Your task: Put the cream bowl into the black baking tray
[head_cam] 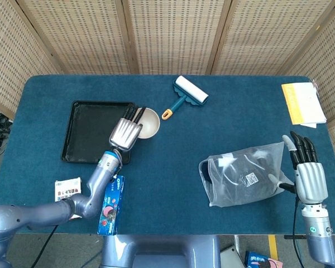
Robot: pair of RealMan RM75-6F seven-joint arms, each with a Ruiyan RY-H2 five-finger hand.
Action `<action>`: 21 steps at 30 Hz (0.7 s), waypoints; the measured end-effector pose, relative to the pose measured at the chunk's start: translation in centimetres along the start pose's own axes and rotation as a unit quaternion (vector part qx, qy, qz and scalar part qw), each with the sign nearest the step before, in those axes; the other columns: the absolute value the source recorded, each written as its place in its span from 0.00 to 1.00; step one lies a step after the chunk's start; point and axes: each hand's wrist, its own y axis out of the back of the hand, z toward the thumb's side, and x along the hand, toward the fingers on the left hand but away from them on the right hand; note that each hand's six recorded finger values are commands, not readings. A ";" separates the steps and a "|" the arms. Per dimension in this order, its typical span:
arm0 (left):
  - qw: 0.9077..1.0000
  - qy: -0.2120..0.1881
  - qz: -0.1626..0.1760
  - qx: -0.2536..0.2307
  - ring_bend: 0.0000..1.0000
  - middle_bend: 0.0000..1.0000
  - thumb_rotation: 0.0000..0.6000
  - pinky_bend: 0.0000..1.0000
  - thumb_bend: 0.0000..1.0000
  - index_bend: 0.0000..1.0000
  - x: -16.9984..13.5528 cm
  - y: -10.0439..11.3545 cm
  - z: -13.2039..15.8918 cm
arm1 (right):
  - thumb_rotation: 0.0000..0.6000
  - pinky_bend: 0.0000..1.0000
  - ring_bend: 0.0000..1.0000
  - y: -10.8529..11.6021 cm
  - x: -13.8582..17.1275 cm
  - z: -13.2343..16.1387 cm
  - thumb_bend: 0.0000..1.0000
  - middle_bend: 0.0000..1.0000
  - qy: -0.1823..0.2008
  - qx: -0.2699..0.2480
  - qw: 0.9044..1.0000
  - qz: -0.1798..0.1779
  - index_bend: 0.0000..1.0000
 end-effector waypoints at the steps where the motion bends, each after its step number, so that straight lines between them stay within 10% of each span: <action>1: 1.000 0.007 -0.004 0.003 0.00 0.00 1.00 0.00 0.46 0.64 -0.6 -0.4 -1.1 | 1.00 0.04 0.00 0.0 0.0 0.1 0.20 0.00 0.002 0.001 1.000 0.000 0.07; 10: 0.997 0.058 -0.054 0.002 0.00 0.00 1.00 0.00 0.46 0.63 -4.6 -4.8 -7.6 | 1.00 0.04 0.00 -0.2 0.3 0.9 0.20 0.00 0.012 0.005 1.000 0.004 0.07; 21: 0.994 0.072 -0.076 -0.011 0.00 0.00 1.00 0.00 0.37 0.47 -5.3 -7.4 -8.5 | 1.00 0.04 0.00 -0.6 0.4 1.4 0.20 0.00 0.020 0.007 1.000 0.009 0.07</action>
